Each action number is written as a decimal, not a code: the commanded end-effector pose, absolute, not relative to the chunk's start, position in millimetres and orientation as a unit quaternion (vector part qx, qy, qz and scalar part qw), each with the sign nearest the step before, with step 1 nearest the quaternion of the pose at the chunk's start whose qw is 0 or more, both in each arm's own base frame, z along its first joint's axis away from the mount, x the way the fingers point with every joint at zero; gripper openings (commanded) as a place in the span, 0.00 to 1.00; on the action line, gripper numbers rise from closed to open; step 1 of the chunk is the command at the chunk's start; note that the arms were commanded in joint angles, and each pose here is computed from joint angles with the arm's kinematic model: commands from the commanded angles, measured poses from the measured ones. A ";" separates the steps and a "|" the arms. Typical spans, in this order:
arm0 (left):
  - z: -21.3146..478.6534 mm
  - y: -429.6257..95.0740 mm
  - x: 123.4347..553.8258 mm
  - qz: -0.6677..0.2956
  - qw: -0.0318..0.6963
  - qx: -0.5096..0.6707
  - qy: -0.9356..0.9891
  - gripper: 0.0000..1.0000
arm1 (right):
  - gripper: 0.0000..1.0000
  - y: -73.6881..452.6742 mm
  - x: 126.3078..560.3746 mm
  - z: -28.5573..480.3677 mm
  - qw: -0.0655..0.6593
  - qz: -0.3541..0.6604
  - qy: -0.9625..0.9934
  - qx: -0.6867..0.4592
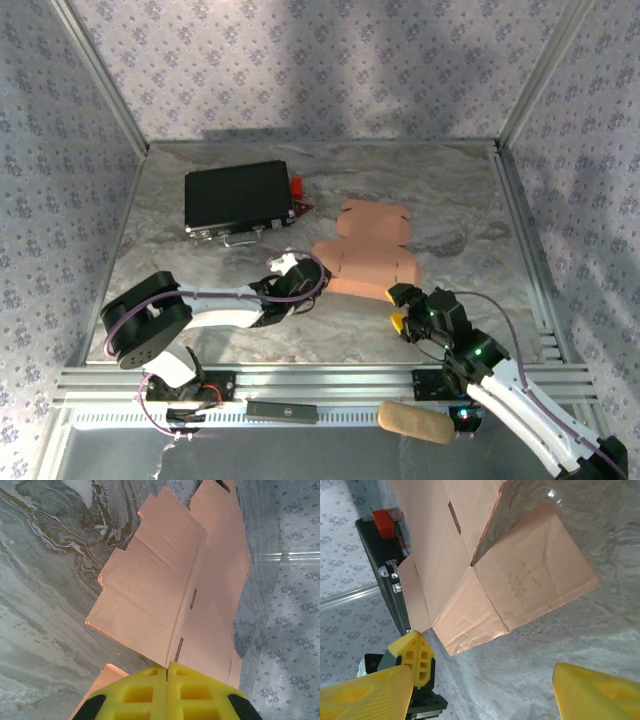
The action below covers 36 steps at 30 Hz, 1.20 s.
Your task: Fold the paper box
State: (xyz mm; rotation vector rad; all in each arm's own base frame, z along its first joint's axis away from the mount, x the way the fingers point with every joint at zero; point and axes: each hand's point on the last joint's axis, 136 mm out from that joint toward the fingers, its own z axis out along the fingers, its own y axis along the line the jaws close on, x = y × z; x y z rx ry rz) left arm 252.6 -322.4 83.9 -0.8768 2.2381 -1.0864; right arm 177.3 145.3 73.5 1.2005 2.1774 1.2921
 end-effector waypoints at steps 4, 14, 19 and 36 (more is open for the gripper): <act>96.5 -331.3 253.6 -0.406 0.255 -0.312 0.820 0.00 | 0.74 138.8 195.7 74.5 0.234 0.474 0.716 0.457; 99.1 -339.0 254.0 -0.412 0.254 -0.304 0.820 0.00 | 0.71 145.0 201.2 69.1 0.240 0.458 0.724 0.455; 98.7 -339.9 253.5 -0.413 0.252 -0.303 0.821 0.00 | 0.69 153.1 207.4 73.8 0.242 0.458 0.728 0.449; 103.8 -340.4 252.5 -0.418 0.255 -0.298 0.820 0.00 | 0.46 177.8 227.2 89.0 0.256 0.454 0.737 0.429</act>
